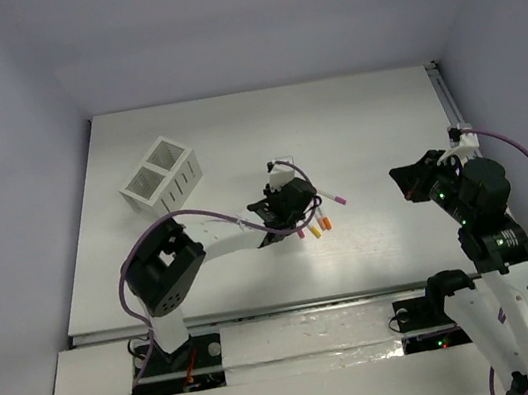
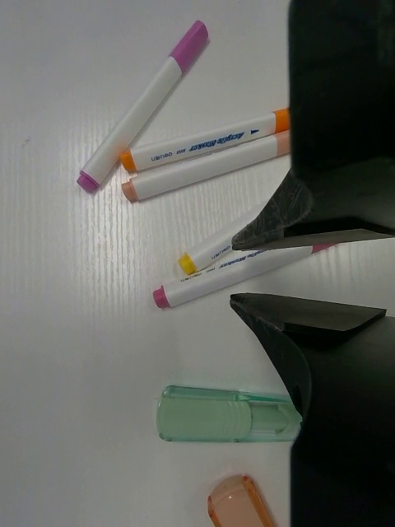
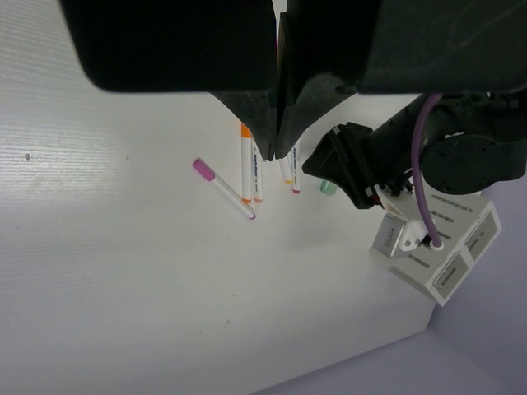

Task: Sort the stationery into containers
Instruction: Pick up the pen from the center of the board.

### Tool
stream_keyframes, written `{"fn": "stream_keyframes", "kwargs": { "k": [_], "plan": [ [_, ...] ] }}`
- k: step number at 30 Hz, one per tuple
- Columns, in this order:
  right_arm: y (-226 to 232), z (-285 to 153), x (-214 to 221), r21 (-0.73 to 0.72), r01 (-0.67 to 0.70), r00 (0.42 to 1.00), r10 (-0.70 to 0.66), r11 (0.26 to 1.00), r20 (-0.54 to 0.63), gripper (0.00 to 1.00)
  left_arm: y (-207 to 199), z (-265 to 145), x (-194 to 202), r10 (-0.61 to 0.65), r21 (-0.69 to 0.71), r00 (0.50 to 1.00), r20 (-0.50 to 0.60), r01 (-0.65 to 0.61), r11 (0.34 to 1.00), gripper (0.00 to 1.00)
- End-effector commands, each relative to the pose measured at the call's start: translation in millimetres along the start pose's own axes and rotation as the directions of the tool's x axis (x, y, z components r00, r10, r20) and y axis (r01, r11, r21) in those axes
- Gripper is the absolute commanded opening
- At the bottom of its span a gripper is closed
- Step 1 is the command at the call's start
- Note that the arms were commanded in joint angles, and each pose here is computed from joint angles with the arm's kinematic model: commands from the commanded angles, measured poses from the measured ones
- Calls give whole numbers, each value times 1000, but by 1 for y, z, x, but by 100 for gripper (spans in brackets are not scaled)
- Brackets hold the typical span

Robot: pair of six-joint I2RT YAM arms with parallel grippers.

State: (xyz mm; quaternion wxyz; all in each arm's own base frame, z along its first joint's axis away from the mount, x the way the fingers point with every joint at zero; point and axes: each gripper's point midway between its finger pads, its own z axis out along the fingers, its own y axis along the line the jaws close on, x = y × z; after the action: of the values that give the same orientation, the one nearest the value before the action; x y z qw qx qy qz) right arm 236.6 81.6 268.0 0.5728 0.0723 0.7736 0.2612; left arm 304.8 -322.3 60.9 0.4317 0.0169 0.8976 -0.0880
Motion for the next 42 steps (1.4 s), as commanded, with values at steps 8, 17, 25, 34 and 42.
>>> {"fn": "stream_keyframes", "kwargs": {
  "k": [8,17,25,34,42],
  "plan": [
    [10,-2,-15,-40,27,998,-26,999,49,0,1,10,1,43,-43,999,0,-43,998,21],
    [10,-2,-15,-42,28,998,-26,999,50,0,3,23,13,70,-66,997,-21,-72,995,23],
    [10,-1,-13,-43,25,999,-23,999,44,0,5,29,19,74,-63,997,-38,-77,995,24],
    [11,-1,-13,-52,25,999,-23,998,43,0,15,38,25,70,-81,996,-47,-74,994,15],
    [27,12,2,-182,-39,999,39,983,-6,0,13,16,-9,20,-64,999,35,-18,998,0]
  ]
}}
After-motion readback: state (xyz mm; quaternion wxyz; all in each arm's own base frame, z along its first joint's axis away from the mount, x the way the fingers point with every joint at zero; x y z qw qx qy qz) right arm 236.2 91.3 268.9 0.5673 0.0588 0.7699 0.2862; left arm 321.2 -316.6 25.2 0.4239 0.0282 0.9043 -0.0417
